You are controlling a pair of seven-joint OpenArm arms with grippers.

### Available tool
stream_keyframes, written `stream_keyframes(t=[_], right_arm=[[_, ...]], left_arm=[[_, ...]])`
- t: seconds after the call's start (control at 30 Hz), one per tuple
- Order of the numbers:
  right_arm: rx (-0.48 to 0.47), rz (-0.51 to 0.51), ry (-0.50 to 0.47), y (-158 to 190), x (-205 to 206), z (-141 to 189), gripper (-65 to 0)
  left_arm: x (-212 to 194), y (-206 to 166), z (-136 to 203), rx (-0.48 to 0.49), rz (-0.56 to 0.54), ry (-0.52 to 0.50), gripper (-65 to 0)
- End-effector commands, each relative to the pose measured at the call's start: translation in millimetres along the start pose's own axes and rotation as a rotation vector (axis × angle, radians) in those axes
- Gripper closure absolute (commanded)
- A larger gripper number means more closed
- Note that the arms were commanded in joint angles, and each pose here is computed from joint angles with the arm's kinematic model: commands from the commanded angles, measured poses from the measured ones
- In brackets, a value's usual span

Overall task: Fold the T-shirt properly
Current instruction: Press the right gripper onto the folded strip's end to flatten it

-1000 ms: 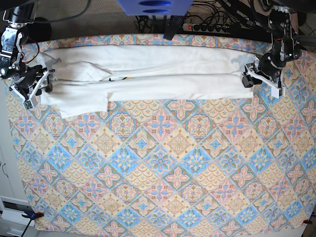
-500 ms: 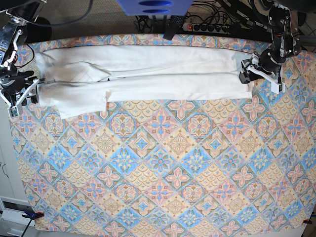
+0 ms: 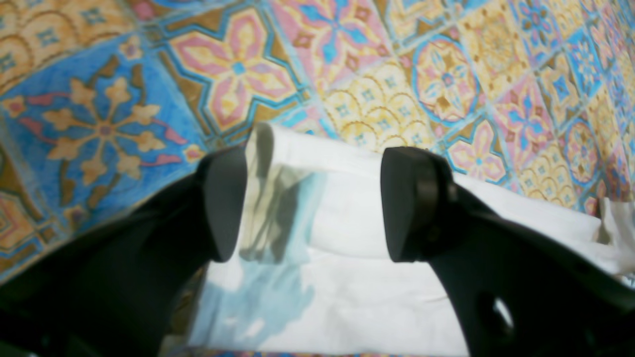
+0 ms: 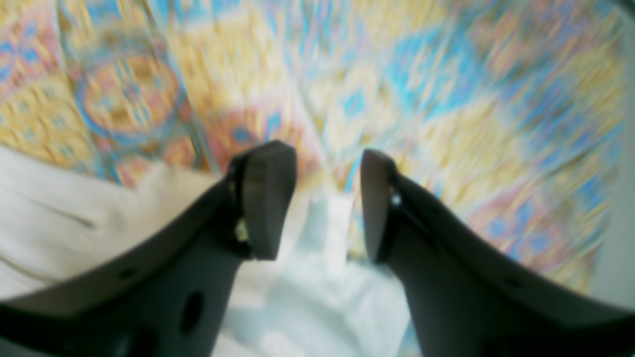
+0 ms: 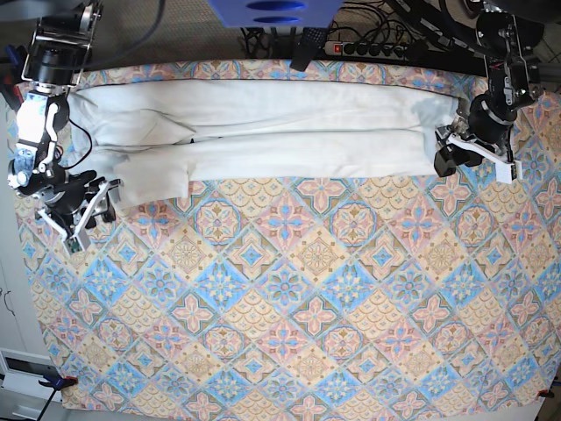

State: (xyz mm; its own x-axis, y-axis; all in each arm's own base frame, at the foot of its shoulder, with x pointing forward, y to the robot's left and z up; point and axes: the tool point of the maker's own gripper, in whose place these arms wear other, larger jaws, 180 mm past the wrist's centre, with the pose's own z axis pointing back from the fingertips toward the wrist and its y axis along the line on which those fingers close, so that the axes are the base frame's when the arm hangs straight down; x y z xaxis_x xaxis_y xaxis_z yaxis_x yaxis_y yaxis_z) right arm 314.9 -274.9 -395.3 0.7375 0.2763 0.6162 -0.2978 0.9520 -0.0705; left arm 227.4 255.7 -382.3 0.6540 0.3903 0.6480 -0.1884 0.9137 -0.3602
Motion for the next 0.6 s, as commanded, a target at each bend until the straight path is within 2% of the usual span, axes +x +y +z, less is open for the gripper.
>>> stream_keyframes(t=[0.0,0.3,0.47,0.57], right_arm=[[-0.006,0.004,-0.053,-10.7,20.2,1.9,-25.2],[0.077,-0.103,0.007,-4.6,-1.8,-42.4,-27.6],[0.088,-0.17,0.024,-8.9,-12.7,-55.0,-27.8],[0.106,-0.169,0.04,-1.6,-22.7,-61.4,-27.8]], left_arm=[[13.4,-8.7,3.3,-0.029,-0.02,-0.04,-41.6],[13.4,-9.3,3.2,-0.03,-0.022,-0.04,-41.6],[13.0,-9.0,3.1,-0.029,-0.022,-0.039,-41.6],[13.0,-9.0,3.1,-0.029,-0.022,-0.039,-41.6]])
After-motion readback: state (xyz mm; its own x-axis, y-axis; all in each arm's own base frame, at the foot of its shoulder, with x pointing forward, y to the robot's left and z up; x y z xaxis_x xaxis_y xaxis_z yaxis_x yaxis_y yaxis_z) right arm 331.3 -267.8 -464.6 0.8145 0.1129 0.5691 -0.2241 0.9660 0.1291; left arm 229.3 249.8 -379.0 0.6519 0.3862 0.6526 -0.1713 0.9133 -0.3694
